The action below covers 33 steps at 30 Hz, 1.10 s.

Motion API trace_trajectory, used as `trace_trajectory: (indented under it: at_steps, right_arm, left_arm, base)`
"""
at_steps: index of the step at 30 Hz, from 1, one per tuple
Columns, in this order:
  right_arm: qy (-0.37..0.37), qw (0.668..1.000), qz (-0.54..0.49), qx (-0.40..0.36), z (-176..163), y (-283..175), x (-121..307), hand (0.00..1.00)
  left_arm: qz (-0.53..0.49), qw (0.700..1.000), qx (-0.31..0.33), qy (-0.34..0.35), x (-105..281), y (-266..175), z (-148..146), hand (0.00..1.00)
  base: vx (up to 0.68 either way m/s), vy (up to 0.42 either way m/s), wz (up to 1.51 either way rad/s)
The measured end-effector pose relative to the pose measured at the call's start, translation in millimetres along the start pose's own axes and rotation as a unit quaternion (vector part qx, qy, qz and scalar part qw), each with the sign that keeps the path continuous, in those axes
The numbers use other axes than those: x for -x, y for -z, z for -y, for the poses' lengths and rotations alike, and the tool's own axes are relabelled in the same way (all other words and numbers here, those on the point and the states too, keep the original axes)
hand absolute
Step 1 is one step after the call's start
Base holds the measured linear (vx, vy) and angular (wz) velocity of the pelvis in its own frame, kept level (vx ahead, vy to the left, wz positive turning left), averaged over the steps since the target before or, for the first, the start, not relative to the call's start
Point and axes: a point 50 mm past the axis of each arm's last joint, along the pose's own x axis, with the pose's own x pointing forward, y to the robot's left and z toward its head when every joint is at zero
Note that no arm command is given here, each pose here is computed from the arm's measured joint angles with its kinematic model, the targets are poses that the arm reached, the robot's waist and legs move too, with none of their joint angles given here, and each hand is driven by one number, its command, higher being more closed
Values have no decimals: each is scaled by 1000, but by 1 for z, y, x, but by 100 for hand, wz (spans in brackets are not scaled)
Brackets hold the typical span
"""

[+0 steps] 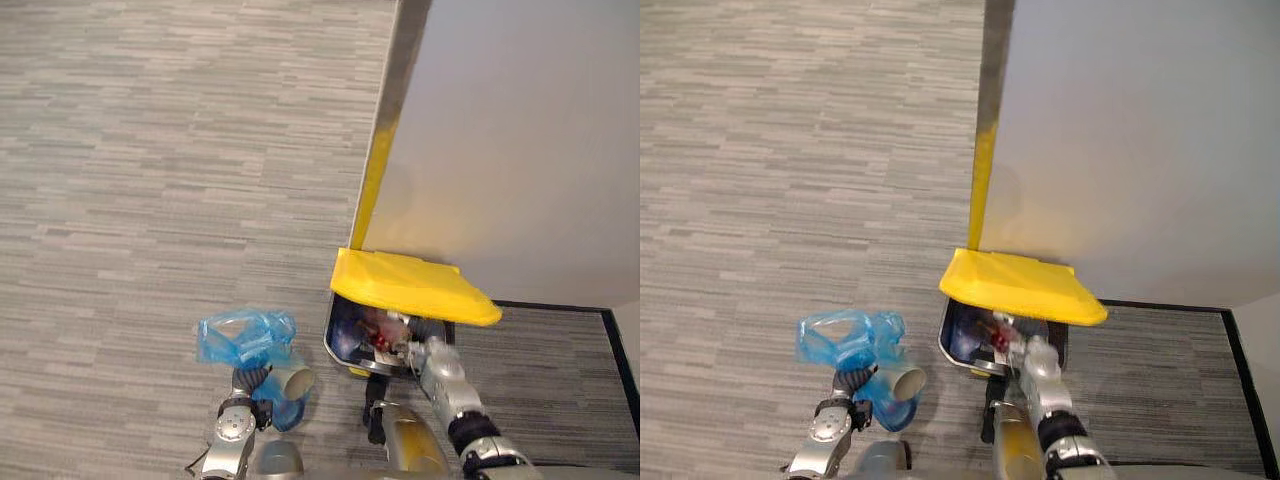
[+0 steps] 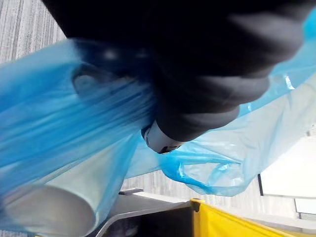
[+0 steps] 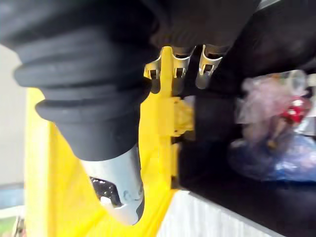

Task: Gather rubbish on tea table into small bin, then transfer packed bag to large trash can.

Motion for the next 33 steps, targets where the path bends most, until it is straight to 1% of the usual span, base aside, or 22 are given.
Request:
trace_trajectory:
  at_steps: [5,13,16,21,26,29,33]
  right_arm:
    - [10,999,47,25,14,-34,-16,0]
    - [21,994,87,60,31,-68,-29,0]
    - [18,993,95,74,35,-76,-31,0]
    - [-3,990,92,103,26,-84,-38,0]
    - [-13,988,92,121,15,-99,-48,0]
    - [-12,986,102,128,11,-114,-54,0]
    - [-15,983,108,145,2,-133,-60,0]
  left_arm:
    - [24,999,-9,23,0,-10,7,100]
    - [82,994,-5,74,3,-35,23,100]
    - [94,990,-11,102,4,-40,29,100]
    - [126,983,-7,133,9,-54,38,100]
    - [189,966,19,175,13,-86,57,100]
    - [244,944,22,223,17,-117,80,100]
    - [299,919,26,254,18,-152,101,100]
  base:
    - [-26,-8,10]
    - [27,-7,1]
    - [-3,41,11]
    - [-38,-10,-1]
    - [-94,9,-32]
    - [-104,33,-35]
    - [-49,9,-10]
